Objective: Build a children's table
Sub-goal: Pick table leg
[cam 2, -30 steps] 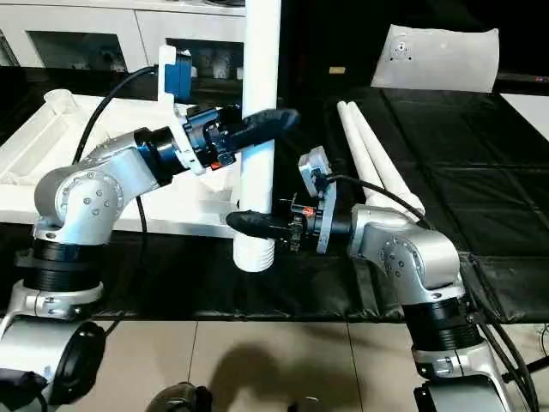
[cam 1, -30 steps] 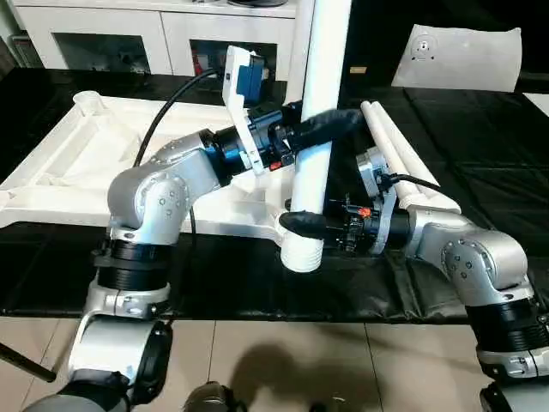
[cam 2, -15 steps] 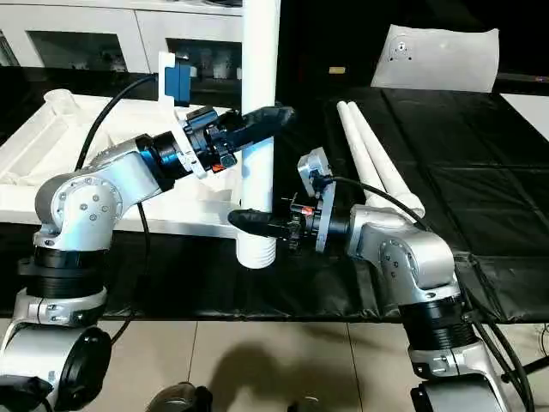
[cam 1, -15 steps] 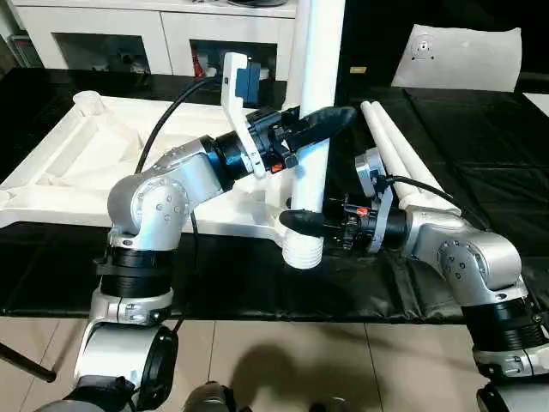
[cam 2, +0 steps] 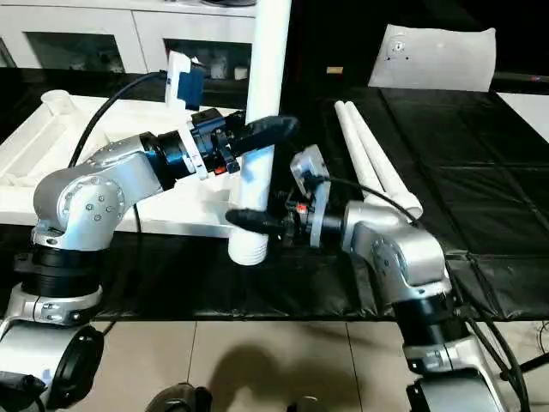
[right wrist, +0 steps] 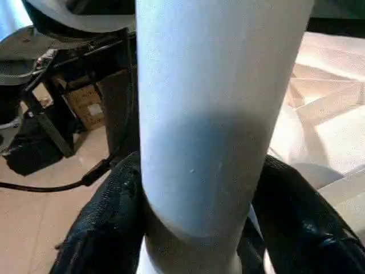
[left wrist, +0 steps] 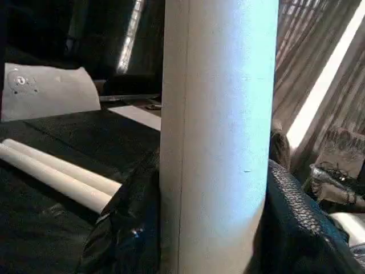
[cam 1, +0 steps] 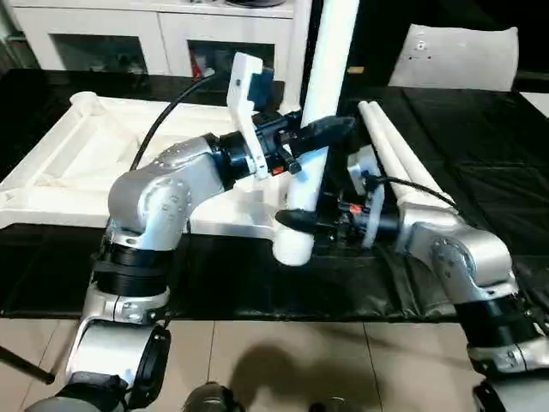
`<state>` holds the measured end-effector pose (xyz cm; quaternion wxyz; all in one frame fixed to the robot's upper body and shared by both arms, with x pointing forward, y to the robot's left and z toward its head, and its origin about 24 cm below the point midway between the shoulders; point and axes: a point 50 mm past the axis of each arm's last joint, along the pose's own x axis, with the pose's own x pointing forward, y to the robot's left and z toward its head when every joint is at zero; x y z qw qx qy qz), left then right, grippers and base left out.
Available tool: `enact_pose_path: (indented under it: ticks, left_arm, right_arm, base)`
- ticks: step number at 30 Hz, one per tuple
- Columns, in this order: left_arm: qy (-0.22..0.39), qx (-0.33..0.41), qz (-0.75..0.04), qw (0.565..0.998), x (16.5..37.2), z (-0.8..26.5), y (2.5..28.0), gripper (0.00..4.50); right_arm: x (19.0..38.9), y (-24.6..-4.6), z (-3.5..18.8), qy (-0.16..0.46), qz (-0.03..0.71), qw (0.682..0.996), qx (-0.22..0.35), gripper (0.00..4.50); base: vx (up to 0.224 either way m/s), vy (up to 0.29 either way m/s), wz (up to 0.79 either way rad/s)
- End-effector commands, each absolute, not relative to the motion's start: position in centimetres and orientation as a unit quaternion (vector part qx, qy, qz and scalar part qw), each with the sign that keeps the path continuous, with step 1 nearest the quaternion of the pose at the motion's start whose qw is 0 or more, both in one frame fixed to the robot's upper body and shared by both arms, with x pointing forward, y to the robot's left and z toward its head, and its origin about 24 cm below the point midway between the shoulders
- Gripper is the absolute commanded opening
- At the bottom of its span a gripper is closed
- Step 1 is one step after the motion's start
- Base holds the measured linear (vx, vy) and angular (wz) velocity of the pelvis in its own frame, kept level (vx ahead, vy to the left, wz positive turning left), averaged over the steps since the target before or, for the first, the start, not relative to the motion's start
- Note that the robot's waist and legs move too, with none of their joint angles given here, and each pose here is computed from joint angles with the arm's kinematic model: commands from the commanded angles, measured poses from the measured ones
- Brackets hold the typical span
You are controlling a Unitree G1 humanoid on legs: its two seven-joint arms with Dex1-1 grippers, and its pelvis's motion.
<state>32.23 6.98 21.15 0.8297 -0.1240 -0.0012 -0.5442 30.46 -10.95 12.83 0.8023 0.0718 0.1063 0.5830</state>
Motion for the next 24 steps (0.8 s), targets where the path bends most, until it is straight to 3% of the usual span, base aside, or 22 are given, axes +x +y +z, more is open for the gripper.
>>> enact_pose_path:
  ticks: [1, 8, 16, 24]
  left_arm:
    - [-0.012, -0.106, -0.553, 0.826, 32.2, 21.8, 6.6, 1.79]
    - [-0.019, -0.096, -0.568, 0.817, 32.1, 22.0, 6.3, 1.79]
    - [-0.028, -0.094, -0.599, 0.795, 31.5, 22.3, 5.8, 1.79]
    - [-0.030, -0.093, -0.610, 0.787, 31.3, 22.4, 5.6, 1.79]
  right_arm:
    - [30.7, -11.2, 13.0, 0.108, 0.578, 0.806, 0.063, 3.06]
    - [30.5, -11.1, 12.5, 0.131, 0.586, 0.796, 0.078, 3.09]
    - [30.2, -10.7, 12.8, 0.128, 0.603, 0.780, 0.109, 2.30]
    - [30.1, -10.8, 12.7, 0.131, 0.610, 0.774, 0.109, 1.98]
  base:
    - [0.000, 0.000, 0.00]
    - [0.000, 0.000, 0.00]
    - [0.000, 0.000, 0.00]
    - [0.000, 0.000, 0.00]
